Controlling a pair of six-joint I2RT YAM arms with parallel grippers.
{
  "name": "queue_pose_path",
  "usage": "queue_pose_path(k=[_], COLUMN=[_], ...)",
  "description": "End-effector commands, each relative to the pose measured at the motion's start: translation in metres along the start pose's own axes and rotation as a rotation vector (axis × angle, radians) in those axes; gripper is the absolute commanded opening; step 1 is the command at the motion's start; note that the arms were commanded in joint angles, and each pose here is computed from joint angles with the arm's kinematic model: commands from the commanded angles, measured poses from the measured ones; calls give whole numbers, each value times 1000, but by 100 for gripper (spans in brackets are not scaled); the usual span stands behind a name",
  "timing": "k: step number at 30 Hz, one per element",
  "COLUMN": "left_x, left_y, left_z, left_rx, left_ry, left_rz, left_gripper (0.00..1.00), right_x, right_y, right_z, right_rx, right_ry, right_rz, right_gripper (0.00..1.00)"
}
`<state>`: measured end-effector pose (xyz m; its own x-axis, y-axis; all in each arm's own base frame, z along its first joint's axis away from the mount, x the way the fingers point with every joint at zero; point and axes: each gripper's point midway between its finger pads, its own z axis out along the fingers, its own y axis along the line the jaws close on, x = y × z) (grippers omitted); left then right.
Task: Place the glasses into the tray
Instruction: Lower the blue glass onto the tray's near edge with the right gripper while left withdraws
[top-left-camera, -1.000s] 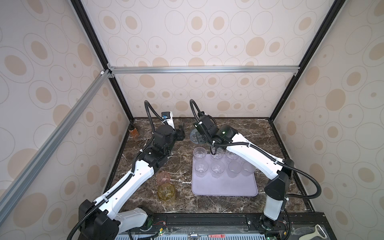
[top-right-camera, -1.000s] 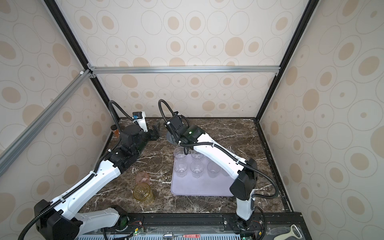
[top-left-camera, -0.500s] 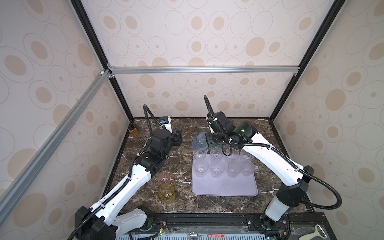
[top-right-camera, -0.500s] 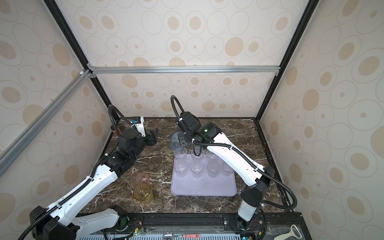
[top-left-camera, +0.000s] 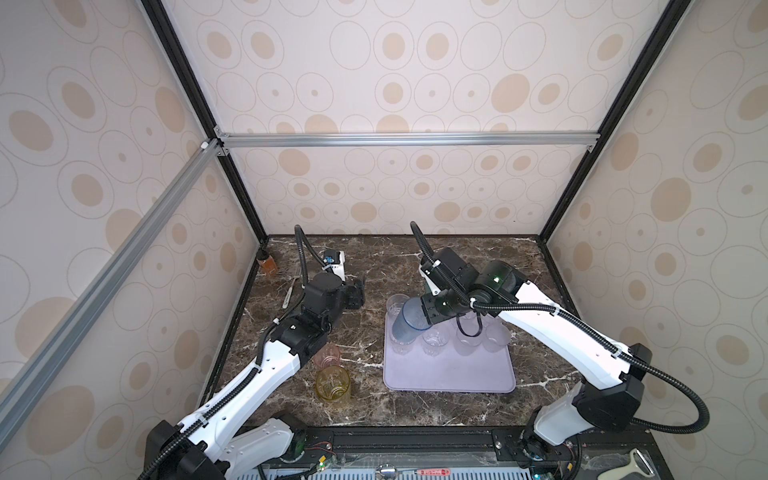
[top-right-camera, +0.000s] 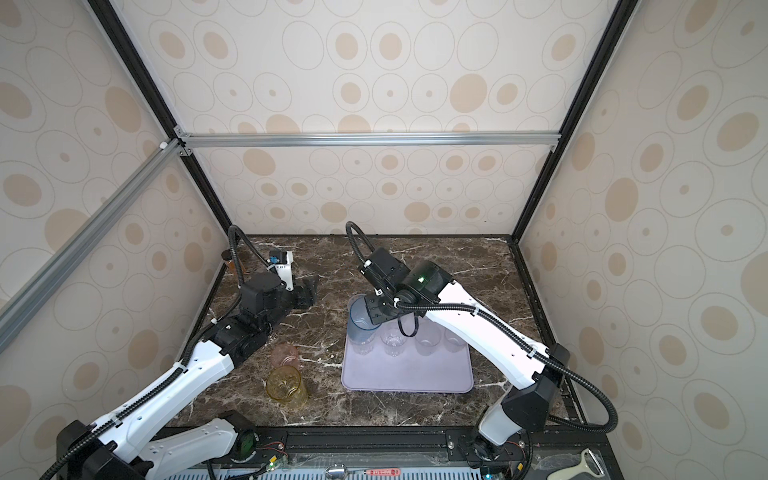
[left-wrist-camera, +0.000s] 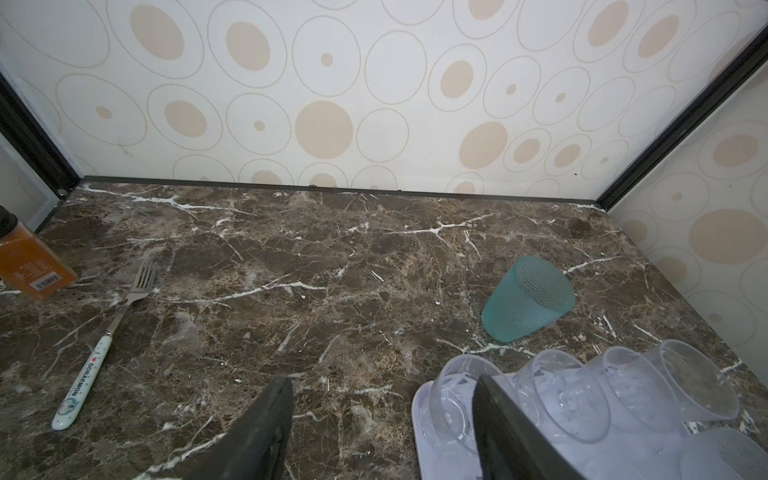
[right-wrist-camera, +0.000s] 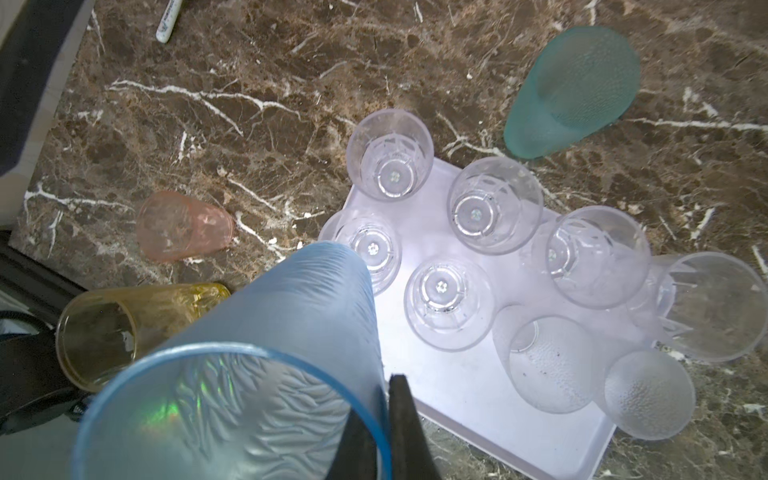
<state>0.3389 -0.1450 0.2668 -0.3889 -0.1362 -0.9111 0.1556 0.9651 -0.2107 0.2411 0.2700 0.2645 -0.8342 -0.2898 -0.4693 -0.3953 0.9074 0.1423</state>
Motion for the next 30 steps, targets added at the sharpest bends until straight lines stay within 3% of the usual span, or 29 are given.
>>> queue_pose_path(k=[1,13,30], left_x=[1,21,34], left_y=[-5,-14,-20], left_z=[-5,0,7], left_rx=[18,45,58], left_ry=[-2,33,59], left_rz=[-16,-13,13], left_gripper=[68,69,69], right_x=[16,57,76], right_y=[2,21,18], right_z=[-10,22,93], right_rx=[-12,-35,137], right_ry=[22,141,194], right_rz=[29,1,-79], right_gripper=[0,0,0])
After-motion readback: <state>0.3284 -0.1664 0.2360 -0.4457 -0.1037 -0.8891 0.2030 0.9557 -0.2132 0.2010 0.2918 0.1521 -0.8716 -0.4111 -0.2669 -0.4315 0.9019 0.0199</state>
